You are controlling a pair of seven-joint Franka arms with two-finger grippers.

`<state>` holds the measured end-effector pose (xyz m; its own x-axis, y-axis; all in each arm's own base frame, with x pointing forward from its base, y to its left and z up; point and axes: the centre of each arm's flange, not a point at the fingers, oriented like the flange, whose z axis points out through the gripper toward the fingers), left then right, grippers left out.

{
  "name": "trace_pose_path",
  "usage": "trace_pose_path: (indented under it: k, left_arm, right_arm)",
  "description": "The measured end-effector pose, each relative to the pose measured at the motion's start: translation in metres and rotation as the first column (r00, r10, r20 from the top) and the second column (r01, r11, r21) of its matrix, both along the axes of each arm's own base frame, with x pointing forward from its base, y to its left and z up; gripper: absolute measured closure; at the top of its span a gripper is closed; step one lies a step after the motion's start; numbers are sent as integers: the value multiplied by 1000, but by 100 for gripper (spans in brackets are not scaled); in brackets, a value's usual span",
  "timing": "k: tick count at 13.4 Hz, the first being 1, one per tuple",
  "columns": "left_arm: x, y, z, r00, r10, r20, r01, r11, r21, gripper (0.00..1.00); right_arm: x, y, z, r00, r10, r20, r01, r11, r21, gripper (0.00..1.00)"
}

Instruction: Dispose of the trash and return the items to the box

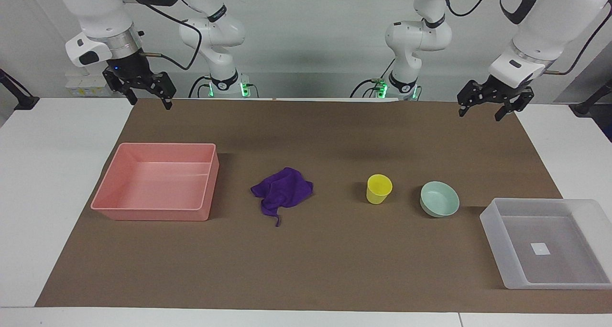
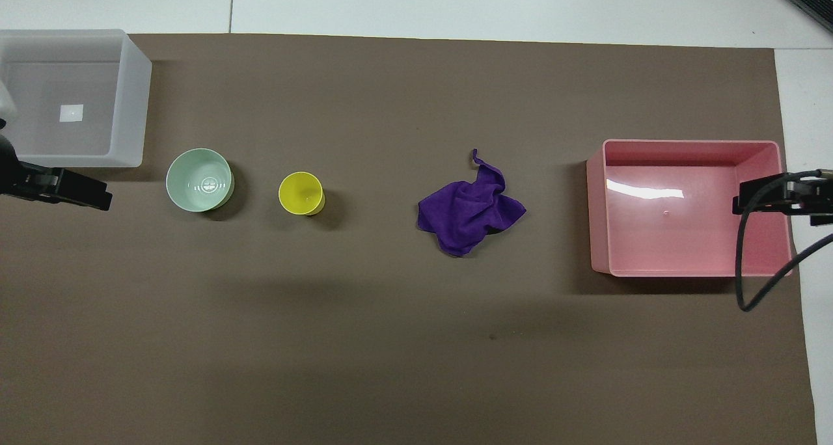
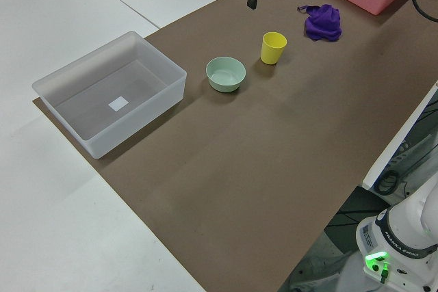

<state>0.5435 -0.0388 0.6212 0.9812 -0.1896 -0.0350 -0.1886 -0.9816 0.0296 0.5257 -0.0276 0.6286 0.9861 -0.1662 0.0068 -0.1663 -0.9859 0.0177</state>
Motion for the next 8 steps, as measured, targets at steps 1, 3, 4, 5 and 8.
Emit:
trace_pose_path:
  k: [1, 3, 4, 5, 8]
  left_arm:
    - [0, 2, 0, 1000, 3, 0, -3, 1000, 0, 0]
    - [0, 6, 0, 1000, 11, 1, -11, 1000, 0, 0]
    - [0, 7, 0, 1000, 13, 1, -13, 1000, 0, 0]
    - [0, 7, 0, 1000, 13, 1, -13, 1000, 0, 0]
    - [0, 8, 1, 1000, 15, 3, -15, 1000, 0, 0]
  right_arm:
    - [0, 0, 0, 1000, 0, 0, 0, 1000, 0, 0]
    - [0, 0, 0, 1000, 0, 0, 0, 1000, 0, 0]
    - [0, 0, 0, 1000, 0, 0, 0, 1000, 0, 0]
    - [0, 0, 0, 1000, 0, 0, 0, 1000, 0, 0]
    - [0, 0, 0, 1000, 0, 0, 0, 1000, 0, 0]
